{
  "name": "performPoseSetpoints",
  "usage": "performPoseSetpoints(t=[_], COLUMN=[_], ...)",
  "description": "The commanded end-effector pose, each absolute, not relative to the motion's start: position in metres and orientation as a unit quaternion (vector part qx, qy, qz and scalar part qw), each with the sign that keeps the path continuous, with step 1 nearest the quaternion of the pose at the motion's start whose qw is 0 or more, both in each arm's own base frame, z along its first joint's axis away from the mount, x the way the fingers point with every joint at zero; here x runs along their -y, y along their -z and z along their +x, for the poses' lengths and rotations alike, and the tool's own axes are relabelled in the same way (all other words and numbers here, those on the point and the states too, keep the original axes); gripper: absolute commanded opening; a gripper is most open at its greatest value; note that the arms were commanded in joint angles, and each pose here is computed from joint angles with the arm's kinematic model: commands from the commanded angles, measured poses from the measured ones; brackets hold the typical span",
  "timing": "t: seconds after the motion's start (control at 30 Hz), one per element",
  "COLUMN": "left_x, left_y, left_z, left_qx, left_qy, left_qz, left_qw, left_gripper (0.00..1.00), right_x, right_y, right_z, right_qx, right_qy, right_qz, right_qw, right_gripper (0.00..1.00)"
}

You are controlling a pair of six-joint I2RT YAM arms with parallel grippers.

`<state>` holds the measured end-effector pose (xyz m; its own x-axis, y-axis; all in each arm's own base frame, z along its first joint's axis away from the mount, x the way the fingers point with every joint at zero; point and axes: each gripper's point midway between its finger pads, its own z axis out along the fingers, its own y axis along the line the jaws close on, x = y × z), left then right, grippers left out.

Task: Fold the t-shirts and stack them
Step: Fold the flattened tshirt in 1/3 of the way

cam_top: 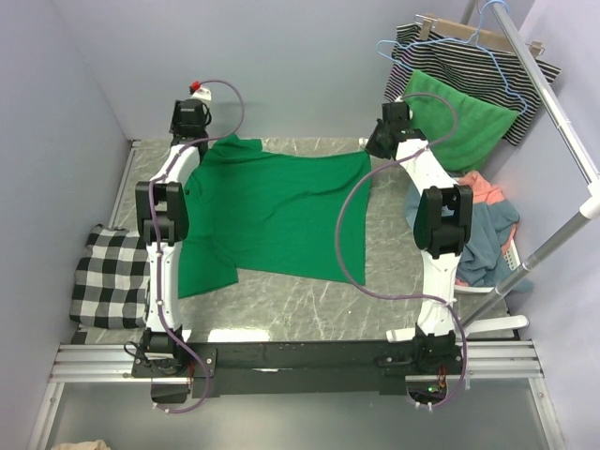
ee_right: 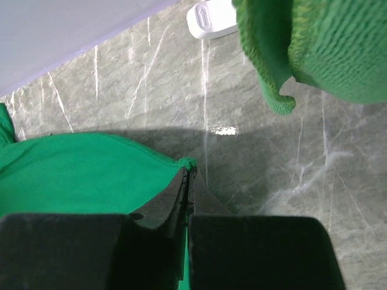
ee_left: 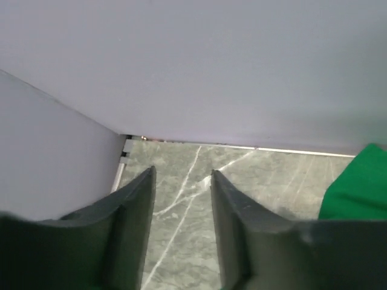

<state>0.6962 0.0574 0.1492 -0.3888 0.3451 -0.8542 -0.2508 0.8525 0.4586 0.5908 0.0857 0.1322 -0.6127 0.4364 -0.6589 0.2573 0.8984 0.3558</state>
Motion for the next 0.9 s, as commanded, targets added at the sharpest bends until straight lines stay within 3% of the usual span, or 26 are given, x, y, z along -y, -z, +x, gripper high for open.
performPoseSetpoints(t=[0.0, 0.03, 0.13, 0.53, 0.87], left_x=[-0.042, -0.036, -0.004, 0.036, 0.016], left_y=[-0.182, -0.182, -0.179, -0.125, -0.098], left_z=[0.705, 0.707, 0.715, 0.721, 0.717], left_qx=[-0.772, -0.775, -0.78, -0.804, -0.81], left_qy=[-0.223, -0.205, -0.116, 0.09, 0.199], left_qz=[0.02, 0.024, 0.056, 0.041, -0.027], left_qw=[0.594, 0.597, 0.613, 0.586, 0.55], left_gripper=[0.78, 0.92, 0.99, 1.0, 0.99], right_x=[-0.092, -0.093, -0.098, -0.124, -0.135], right_y=[-0.137, -0.136, -0.128, -0.117, -0.112], right_z=[0.597, 0.595, 0.591, 0.583, 0.577], right_qx=[-0.888, -0.889, -0.893, -0.905, -0.908], right_qy=[-0.123, -0.122, -0.13, -0.146, -0.149], right_qz=[0.186, 0.186, 0.18, 0.148, 0.138], right_qw=[0.402, 0.4, 0.391, 0.372, 0.365], right_gripper=[0.0, 0.0, 0.0, 0.0, 0.0])
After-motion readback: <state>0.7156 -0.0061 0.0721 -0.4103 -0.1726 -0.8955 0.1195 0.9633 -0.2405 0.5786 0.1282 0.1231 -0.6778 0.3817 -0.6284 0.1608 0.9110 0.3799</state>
